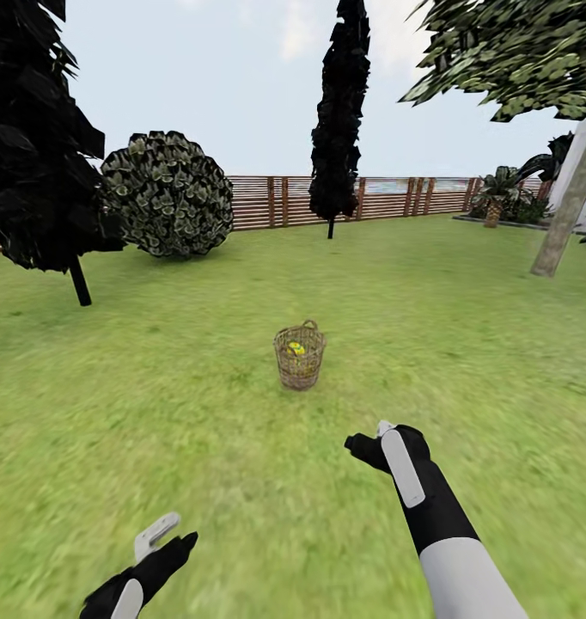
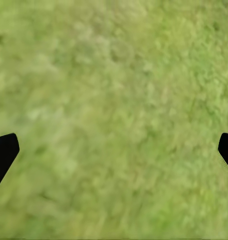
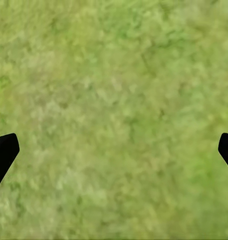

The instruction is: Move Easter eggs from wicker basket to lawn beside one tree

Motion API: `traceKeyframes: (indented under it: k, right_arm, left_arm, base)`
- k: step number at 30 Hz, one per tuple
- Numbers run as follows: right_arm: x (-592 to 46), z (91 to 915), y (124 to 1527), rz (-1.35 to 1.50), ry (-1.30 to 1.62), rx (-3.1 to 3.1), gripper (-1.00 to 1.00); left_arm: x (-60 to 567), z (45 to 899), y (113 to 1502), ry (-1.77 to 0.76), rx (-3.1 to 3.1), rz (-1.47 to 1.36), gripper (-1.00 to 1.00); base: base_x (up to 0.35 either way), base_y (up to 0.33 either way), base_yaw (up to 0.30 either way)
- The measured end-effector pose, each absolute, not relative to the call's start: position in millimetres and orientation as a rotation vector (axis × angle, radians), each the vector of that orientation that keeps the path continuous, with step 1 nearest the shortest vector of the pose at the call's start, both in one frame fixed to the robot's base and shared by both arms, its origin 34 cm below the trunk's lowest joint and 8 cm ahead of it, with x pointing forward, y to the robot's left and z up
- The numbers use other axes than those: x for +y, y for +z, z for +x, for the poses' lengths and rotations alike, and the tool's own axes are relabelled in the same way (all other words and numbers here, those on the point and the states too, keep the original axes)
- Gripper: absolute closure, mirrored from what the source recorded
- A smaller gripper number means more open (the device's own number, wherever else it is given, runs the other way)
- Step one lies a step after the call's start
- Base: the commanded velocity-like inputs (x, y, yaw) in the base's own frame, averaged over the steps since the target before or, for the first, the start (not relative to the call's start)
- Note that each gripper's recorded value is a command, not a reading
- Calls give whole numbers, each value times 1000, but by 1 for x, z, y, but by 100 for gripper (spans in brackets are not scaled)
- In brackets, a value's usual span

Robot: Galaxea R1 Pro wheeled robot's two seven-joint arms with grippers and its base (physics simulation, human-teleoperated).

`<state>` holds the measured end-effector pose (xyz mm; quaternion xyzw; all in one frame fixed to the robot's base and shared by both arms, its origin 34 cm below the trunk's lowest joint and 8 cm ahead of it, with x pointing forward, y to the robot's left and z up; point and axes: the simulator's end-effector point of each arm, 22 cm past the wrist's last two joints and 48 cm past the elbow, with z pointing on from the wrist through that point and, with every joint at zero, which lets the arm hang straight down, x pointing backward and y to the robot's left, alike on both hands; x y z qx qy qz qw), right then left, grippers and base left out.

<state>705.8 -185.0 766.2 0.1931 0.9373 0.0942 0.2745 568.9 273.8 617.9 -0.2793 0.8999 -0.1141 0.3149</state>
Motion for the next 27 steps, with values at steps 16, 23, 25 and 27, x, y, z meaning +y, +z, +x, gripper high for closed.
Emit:
traceKeyframes:
  k: [16,23,25,27]
  right_arm:
    - [-177,710,772,533,288,2516,-100]
    - [-190,712,772,603,303,2501,-100]
    - [-192,713,772,614,303,2498,-100]
    - [-194,713,772,623,304,2496,-100]
  left_arm:
    - [274,568,616,-298,2375,-739,-100]
    - [274,567,616,-298,2376,-741,-100]
    - [274,567,616,-298,2376,-740,-100]
    - [274,567,616,-298,2376,-740,-100]
  base:
    - [330,0,16]
    - [330,0,188]
    - [330,0,88]
    - [330,0,52]
